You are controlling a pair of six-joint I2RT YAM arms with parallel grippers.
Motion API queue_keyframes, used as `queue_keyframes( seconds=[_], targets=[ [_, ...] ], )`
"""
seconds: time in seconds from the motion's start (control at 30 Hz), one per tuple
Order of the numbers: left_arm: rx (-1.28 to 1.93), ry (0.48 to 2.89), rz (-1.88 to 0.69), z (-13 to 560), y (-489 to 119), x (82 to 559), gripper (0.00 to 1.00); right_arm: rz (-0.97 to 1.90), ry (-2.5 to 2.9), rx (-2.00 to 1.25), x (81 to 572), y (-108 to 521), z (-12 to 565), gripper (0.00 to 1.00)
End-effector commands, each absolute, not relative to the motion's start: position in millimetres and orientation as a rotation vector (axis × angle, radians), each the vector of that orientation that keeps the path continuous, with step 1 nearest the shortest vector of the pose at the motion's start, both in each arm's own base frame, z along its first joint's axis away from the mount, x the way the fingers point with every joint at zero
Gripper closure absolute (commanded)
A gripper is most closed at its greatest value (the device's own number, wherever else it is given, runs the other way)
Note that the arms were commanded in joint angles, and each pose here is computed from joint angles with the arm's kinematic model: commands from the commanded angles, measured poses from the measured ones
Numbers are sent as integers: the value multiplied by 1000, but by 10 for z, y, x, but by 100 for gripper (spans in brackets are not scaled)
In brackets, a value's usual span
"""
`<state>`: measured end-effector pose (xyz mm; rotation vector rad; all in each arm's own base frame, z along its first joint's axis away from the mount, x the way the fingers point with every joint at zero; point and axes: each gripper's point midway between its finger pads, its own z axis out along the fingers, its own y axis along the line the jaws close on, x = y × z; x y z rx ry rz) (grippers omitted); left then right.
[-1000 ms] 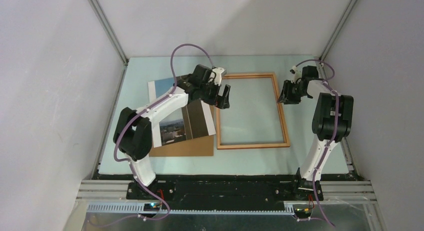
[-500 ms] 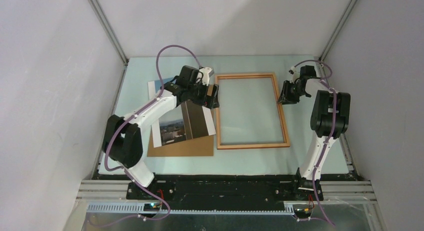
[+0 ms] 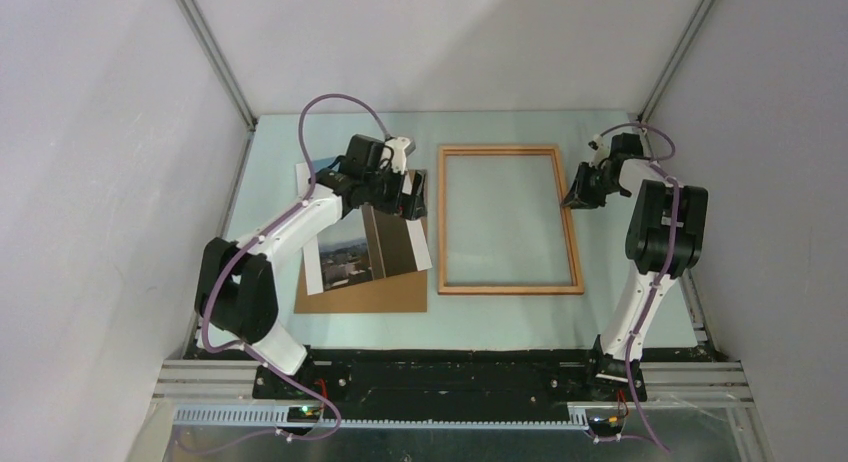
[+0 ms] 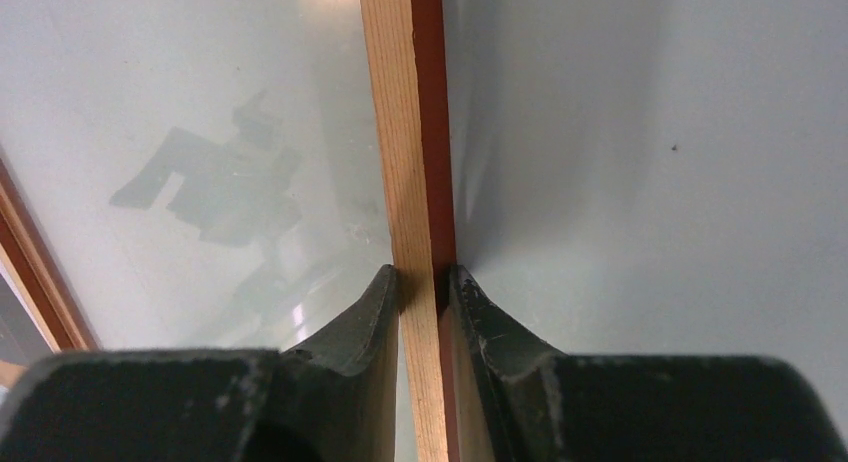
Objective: Put the photo into the frame
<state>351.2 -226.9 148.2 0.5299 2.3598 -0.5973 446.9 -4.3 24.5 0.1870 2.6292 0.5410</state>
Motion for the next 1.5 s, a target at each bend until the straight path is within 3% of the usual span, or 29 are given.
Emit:
queue_keyframes(
  seconds=[0.0, 0.47, 0.6, 0.97, 1.2, 1.47],
  targets=[
    [534, 2294, -569, 1659, -2162, 3562, 0, 503, 2626, 230, 4407, -181, 285, 86],
    [429, 2310, -505, 1617, -1737, 3607, 0, 392, 2618, 109, 4354, -354, 383, 84],
    [390, 2329, -477, 1550, -1596, 3631, 0, 360, 2614, 90, 4357, -399, 405, 80],
    [155, 2402, -333, 1447, -822, 3636, 0, 393, 2509, 11, 4387, -214, 902, 32],
    [41, 2469, -234, 1348, -237, 3493, 0, 476, 2414, -155, 4304, 431, 1398, 8],
    [-76, 2505, -247, 1204, 102, 3361, 0, 544, 2295, -532, 4126, 1728, 1781, 3]
  ],
)
